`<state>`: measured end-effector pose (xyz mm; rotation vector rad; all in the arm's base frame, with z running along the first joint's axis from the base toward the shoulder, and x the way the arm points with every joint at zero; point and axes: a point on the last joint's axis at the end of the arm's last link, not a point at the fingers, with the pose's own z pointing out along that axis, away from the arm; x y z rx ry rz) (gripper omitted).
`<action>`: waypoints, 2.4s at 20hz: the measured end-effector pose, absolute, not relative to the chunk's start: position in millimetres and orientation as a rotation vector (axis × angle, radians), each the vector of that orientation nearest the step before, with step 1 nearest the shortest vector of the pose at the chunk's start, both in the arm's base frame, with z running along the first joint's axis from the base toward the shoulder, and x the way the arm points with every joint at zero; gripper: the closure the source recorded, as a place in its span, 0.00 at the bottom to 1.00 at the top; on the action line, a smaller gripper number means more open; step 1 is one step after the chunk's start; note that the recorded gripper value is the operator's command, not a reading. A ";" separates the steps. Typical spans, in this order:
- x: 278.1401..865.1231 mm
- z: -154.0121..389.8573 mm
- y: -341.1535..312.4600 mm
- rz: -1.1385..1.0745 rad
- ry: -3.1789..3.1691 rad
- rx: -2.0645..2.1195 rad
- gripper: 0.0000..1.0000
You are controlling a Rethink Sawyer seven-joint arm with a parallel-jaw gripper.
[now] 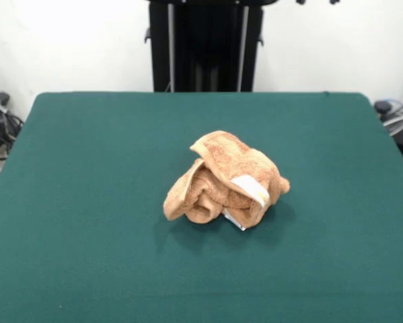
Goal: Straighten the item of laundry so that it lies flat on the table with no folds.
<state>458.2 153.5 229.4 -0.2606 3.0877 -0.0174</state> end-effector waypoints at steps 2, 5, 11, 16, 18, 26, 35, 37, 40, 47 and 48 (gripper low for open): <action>461.0 229.8 148.3 -0.012 3.088 -0.233 0.00; 470.5 232.5 133.4 0.012 3.086 -0.142 0.00; 493.9 241.4 96.0 0.092 3.065 0.083 0.00; 514.3 239.3 62.1 0.128 3.023 0.196 0.00; 522.7 236.4 49.2 0.134 2.998 0.223 0.00; 542.9 212.4 19.7 0.141 2.932 0.255 0.00; 544.8 183.2 22.7 0.186 2.981 0.192 0.00; 549.8 178.8 21.8 0.190 2.982 0.186 0.00; 561.3 172.0 18.8 0.192 2.976 0.168 0.00; 601.2 157.0 11.9 0.228 2.960 0.160 0.00; 604.1 156.3 10.9 0.230 2.961 0.162 0.00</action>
